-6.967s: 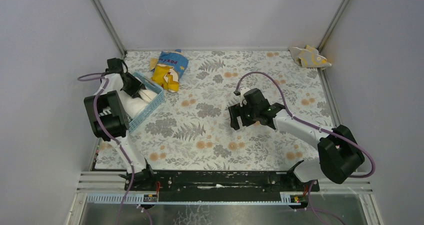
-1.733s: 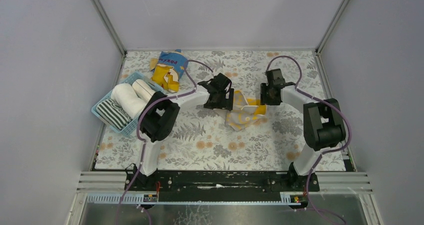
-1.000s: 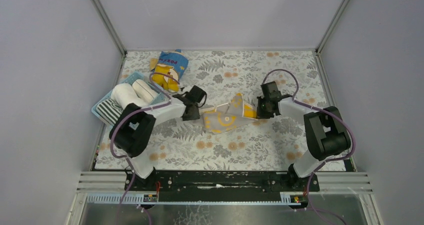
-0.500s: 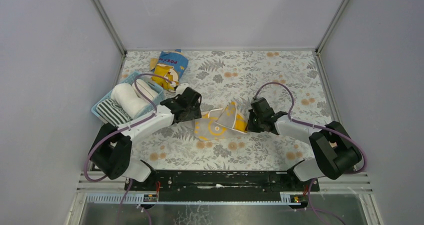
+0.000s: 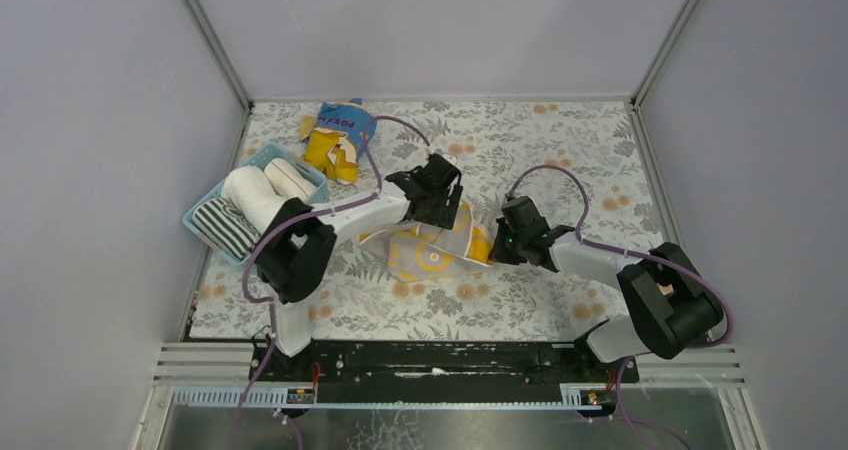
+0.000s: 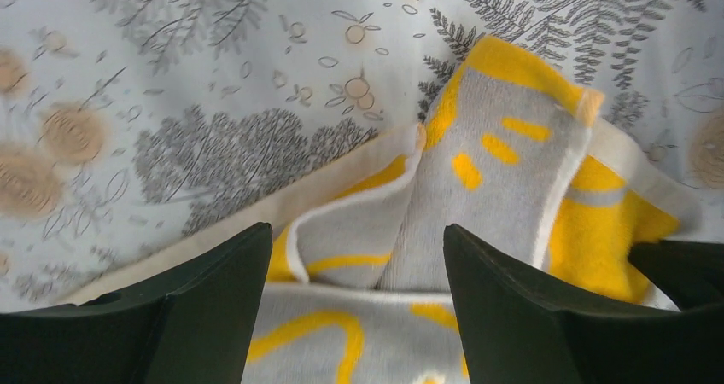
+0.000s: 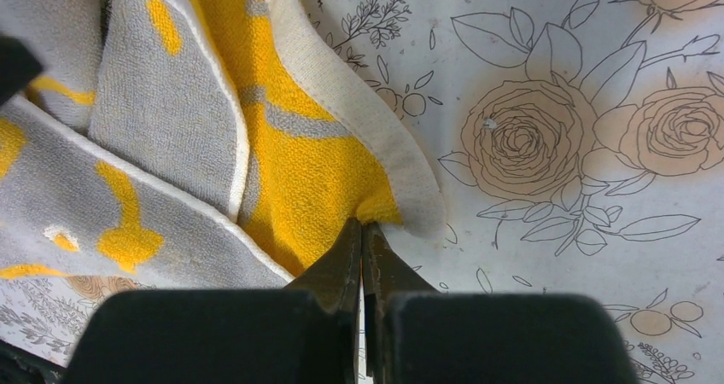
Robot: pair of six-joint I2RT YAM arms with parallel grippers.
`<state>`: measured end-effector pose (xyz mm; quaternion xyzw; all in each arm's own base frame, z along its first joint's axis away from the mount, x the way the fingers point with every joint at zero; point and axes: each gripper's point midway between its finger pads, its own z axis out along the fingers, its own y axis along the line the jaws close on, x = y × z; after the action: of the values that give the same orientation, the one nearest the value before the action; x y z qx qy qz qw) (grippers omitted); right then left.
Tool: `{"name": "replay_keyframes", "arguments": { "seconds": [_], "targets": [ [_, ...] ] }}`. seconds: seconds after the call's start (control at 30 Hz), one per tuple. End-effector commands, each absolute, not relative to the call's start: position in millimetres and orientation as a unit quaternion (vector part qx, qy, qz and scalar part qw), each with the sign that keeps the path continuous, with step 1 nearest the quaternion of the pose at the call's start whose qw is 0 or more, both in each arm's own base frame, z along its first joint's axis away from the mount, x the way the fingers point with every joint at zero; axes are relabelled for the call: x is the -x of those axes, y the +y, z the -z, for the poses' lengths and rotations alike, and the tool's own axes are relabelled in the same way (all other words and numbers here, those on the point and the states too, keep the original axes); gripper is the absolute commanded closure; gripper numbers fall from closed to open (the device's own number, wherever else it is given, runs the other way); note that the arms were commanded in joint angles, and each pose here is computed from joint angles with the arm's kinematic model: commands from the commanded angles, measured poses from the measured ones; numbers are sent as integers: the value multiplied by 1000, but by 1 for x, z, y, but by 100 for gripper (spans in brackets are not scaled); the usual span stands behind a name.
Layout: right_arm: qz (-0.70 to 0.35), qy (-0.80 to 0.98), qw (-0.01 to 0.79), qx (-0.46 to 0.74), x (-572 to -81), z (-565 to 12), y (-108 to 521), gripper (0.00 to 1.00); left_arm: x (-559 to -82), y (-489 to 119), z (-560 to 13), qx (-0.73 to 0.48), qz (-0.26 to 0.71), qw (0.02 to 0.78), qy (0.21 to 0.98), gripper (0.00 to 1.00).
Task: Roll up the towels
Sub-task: Flatten out the towel at the center of the board.
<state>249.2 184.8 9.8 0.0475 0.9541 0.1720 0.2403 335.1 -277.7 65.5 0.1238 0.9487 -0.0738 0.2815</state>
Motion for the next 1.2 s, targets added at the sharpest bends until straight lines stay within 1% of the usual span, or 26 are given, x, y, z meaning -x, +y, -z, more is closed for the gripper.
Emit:
{"name": "replay_keyframes", "arguments": {
  "seconds": [0.0,0.1,0.13,0.2,0.27,0.3,0.37,0.4,0.43,0.5,0.63,0.8,0.83,0.93,0.97,1.03,1.07,1.1,1.17],
  "targets": [
    [-158,958,237,-36,-242,-4,179,100,-348,-289,-52,-188,60,267,943,28],
    [-153,958,242,-34,-243,-6,178,100,-358,-288,-43,-190,40,267,944,34],
    [-150,958,243,-33,-244,-7,177,100,-362,-287,-40,-188,35,268,944,38],
    [-142,958,248,-33,-246,-9,174,100,-370,-284,-34,-179,24,263,948,51],
    [-126,958,255,-37,-248,-12,168,100,-381,-276,-33,-162,14,265,951,69],
    [-115,958,261,-40,-249,-14,163,100,-386,-270,-36,-150,8,268,952,76],
    [-88,958,269,-48,-248,-19,151,100,-397,-252,-52,-116,-9,288,951,86],
    [-75,957,275,-53,-248,-22,145,100,-403,-243,-63,-95,-10,300,949,96],
    [-64,956,281,-57,-247,-25,139,100,-408,-233,-74,-71,-8,310,948,100],
    [-44,953,293,-69,-246,-32,127,100,-414,-213,-96,-23,-2,328,944,100],
    [-11,948,303,-96,-237,-42,107,100,-416,-158,-123,99,-25,342,934,100],
    [11,951,286,-118,-216,-37,90,100,-407,-104,-121,203,-30,337,919,100],
    [9,952,282,-119,-212,-34,90,100,-407,-97,-119,215,-29,333,918,99],
    [-20,954,277,-110,-207,-28,98,100,-415,-91,-115,230,-7,326,917,96],
    [-35,955,274,-105,-207,-26,103,100,-420,-93,-115,230,-3,326,917,92],
    [-62,957,267,-91,-208,-25,116,94,-428,-104,-108,216,14,313,925,77],
    [-66,959,261,-86,-208,-25,119,92,-432,-110,-104,209,23,306,929,65],
    [-63,961,256,-84,-209,-26,120,90,-434,-116,-102,204,31,300,932,55],
    [-61,962,255,-78,-213,-28,121,85,-435,-123,-102,199,44,298,933,44]
  ]
}}
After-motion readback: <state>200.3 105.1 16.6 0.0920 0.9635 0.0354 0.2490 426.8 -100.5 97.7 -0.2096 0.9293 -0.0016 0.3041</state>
